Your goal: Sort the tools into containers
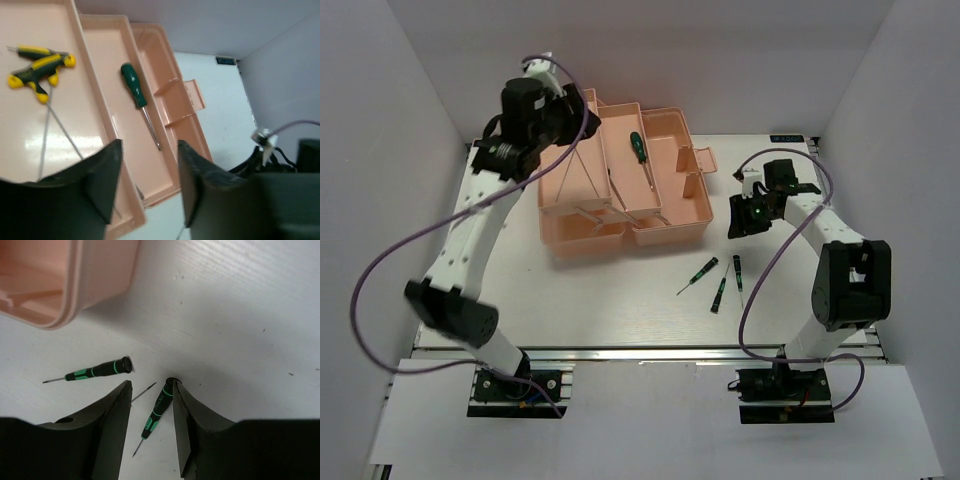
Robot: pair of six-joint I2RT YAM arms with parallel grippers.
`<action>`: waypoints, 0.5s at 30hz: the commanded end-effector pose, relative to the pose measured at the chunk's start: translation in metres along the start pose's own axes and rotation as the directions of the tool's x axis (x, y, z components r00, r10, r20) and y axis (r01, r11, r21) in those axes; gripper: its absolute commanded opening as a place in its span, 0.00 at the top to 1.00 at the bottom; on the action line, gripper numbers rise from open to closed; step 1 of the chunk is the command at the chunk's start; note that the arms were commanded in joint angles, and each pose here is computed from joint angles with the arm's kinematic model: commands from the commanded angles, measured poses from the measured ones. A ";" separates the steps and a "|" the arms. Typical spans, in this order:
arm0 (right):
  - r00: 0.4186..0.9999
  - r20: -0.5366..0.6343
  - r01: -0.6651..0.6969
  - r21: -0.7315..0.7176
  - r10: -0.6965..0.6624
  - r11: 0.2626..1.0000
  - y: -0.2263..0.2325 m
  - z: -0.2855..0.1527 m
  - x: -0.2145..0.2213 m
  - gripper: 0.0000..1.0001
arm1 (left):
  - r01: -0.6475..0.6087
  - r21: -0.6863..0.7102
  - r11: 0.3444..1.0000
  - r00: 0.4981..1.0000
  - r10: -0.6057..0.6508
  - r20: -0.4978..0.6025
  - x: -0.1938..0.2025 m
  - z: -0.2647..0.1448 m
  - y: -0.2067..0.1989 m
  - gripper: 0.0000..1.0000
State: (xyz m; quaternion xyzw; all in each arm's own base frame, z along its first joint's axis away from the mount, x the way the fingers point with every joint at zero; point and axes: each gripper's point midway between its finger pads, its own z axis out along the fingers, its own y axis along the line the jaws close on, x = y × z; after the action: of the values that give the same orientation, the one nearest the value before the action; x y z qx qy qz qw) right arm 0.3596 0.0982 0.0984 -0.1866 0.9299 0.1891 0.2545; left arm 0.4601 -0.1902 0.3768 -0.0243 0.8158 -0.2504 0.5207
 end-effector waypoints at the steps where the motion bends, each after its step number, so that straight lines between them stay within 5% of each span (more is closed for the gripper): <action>1: 0.985 -0.171 0.032 0.059 -0.022 0.998 -0.010 0.003 0.031 0.56 | -0.077 0.020 0.997 0.990 0.074 0.119 -0.011 -0.067 -0.004 0.38; 8: 0.956 -0.293 0.030 0.108 0.003 0.994 -0.021 0.007 0.067 0.57 | -0.011 -0.010 1.000 0.998 0.011 0.066 0.064 -0.111 0.027 0.31; 15: 0.942 -0.334 0.014 0.107 0.023 0.994 -0.016 0.020 0.085 0.57 | 0.032 0.004 0.999 0.998 -0.032 0.055 0.091 -0.123 0.033 0.31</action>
State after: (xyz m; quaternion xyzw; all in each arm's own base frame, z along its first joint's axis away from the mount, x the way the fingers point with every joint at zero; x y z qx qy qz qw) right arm 0.3146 0.0714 0.0404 -0.1973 0.9667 0.1113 0.1193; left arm 0.3234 -0.1403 0.3090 -0.0411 0.8188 -0.2446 0.5177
